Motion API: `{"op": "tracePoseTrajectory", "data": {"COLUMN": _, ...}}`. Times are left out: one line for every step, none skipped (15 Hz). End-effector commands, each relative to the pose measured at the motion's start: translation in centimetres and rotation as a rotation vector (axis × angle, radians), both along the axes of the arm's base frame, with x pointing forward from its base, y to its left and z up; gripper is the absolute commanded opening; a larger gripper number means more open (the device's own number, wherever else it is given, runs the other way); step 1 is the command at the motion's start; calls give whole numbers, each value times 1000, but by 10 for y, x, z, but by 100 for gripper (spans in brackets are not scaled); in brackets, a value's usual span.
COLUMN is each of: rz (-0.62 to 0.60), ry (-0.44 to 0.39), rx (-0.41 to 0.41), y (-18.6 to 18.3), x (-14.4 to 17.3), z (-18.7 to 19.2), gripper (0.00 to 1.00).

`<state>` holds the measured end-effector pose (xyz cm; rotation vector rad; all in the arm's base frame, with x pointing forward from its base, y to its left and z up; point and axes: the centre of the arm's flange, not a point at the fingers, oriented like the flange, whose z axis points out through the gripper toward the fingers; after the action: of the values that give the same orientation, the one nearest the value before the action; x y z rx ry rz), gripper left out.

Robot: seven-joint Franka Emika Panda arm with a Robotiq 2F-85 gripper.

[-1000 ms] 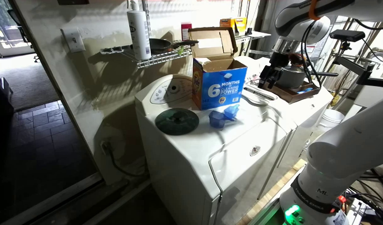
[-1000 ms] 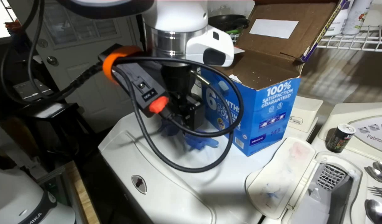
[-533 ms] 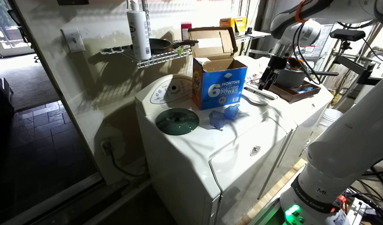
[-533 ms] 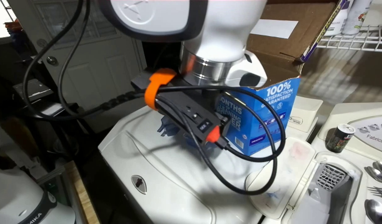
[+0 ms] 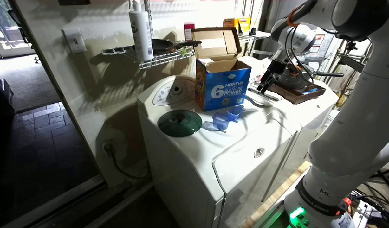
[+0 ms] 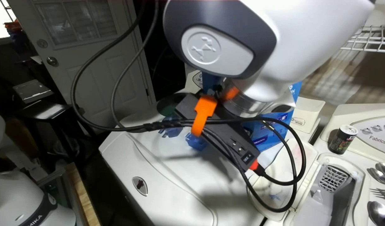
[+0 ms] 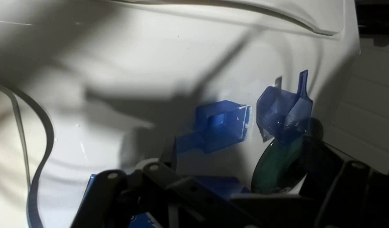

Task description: Pick up the object and place it in the box

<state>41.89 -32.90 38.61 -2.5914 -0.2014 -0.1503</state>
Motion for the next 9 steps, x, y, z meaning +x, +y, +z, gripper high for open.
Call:
{"op": "tracePoseTrajectory", "data": {"rz": -36, "ry": 29, "rx": 107, "y": -27, "x": 29, "z": -20, "gripper": 100}}
{"op": "tracePoseTrajectory", "data": {"rz": -41, "ry": 30, "rx": 135, "y": -30, "x": 33, "z": -28, "gripper": 100}}
{"op": "tracePoseTrajectory", "data": {"rz": -48, "ry": 43, "rx": 161, "y": -33, "x": 36, "z": -34, "gripper": 100}}
{"op": "tracePoseTrajectory", "data": {"rz": -51, "ry": 52, "rx": 184, "y": -35, "x": 39, "z": -41, "gripper": 100}}
{"op": "tracePoseTrajectory", "data": {"rz": -53, "ry": 66, "rx": 207, "y": -36, "x": 41, "z": -47, "gripper": 100}}
{"op": "tracePoseTrajectory", "data": {"rz": -46, "ry": 77, "rx": 226, "y": -37, "x": 43, "z": -57, "gripper": 100}}
{"op": "tracePoseTrajectory", "data": {"rz": -42, "ry": 84, "rx": 248, "y": -38, "x": 45, "z": -64, "gripper": 100}}
{"op": "tracePoseTrajectory", "data": {"rz": -36, "ry": 88, "rx": 274, "y": -37, "x": 48, "z": -70, "gripper": 100}}
{"op": "tracePoseTrajectory", "data": {"rz": -33, "ry": 94, "rx": 298, "y": -36, "x": 49, "z": -77, "gripper": 100}}
